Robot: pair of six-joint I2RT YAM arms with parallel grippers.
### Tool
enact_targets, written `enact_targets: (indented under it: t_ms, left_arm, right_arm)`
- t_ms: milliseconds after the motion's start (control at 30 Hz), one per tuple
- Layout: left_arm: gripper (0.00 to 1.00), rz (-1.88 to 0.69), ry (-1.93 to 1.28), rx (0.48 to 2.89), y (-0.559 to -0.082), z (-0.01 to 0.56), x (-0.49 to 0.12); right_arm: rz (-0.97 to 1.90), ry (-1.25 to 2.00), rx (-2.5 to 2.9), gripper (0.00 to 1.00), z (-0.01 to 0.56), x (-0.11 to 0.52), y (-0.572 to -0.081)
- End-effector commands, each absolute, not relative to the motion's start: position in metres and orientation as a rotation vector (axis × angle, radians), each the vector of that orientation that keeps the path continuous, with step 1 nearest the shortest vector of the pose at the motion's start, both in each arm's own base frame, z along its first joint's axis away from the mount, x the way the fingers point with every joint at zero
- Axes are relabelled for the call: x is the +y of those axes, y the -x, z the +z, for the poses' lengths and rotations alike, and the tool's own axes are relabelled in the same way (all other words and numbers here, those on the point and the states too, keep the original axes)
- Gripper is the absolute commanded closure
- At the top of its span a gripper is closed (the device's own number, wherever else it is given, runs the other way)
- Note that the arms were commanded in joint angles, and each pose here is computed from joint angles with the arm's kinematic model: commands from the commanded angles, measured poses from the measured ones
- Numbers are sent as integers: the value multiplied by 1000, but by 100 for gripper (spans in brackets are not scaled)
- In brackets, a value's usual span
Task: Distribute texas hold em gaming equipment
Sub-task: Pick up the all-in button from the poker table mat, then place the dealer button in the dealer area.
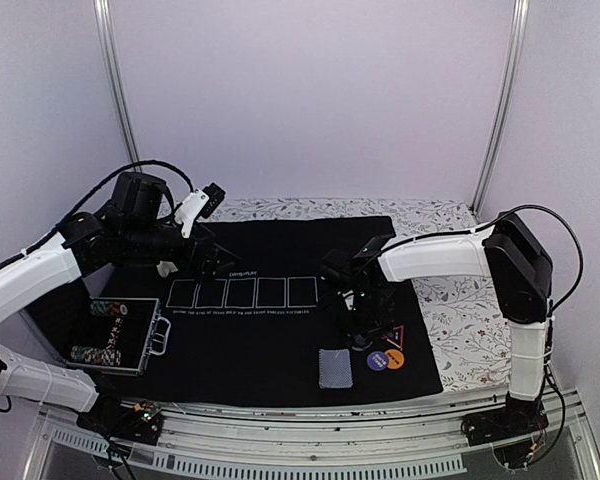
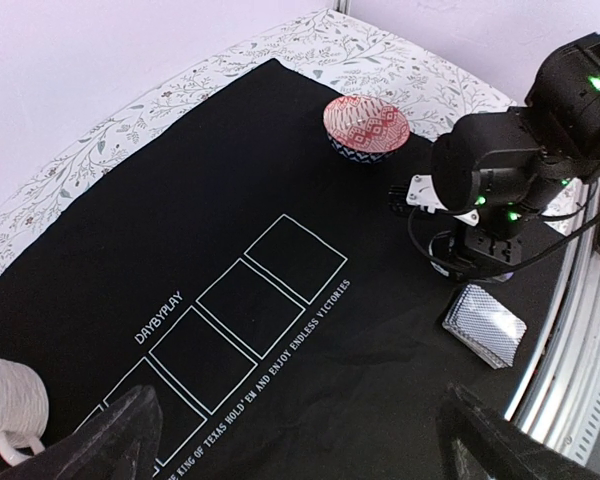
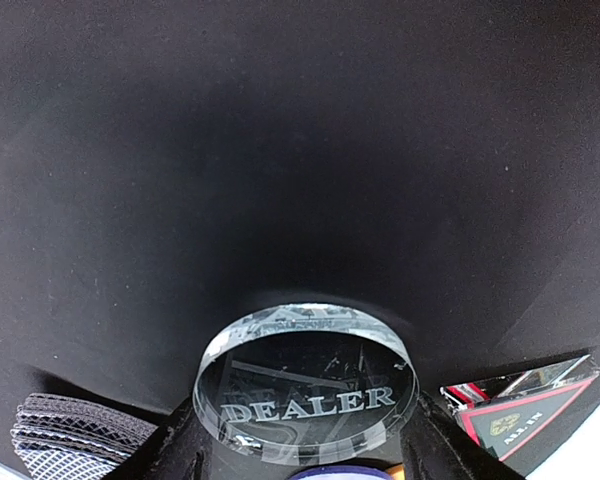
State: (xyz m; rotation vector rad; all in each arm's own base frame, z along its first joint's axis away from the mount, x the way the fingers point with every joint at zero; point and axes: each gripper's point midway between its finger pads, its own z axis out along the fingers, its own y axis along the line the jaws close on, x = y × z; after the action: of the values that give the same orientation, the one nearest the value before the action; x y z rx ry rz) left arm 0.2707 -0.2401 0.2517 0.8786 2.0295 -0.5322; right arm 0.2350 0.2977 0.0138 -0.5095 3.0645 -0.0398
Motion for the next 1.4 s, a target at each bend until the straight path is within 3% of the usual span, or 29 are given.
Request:
enact_targets:
  t_ms: [0,233,567,867,1133,1367]
  left_arm:
    - [2,-541,-900,2006,-270,253,-245]
    - [2,-547,-905,1999,-270,254,-246]
    - [2,-528,-886,1971,-274,261,-244]
    - [2,-449,-836,1991,-287,256,-236]
    - [2,-432,-825,2000,-291,246,-233]
    - [2,-419,-833,2008,-292,237,-233]
  right_arm:
    - [-103,511,3086,42,-3,293,-235]
    - [-45,512,3033,65,20,304,-245]
    - [143,599,2831,67,98,344,-285]
    - [288,537,2603,70,155,366,-389]
    - [294,444,2488,73,151,361,-473]
    - [298,470,2469,75,110,371,-500]
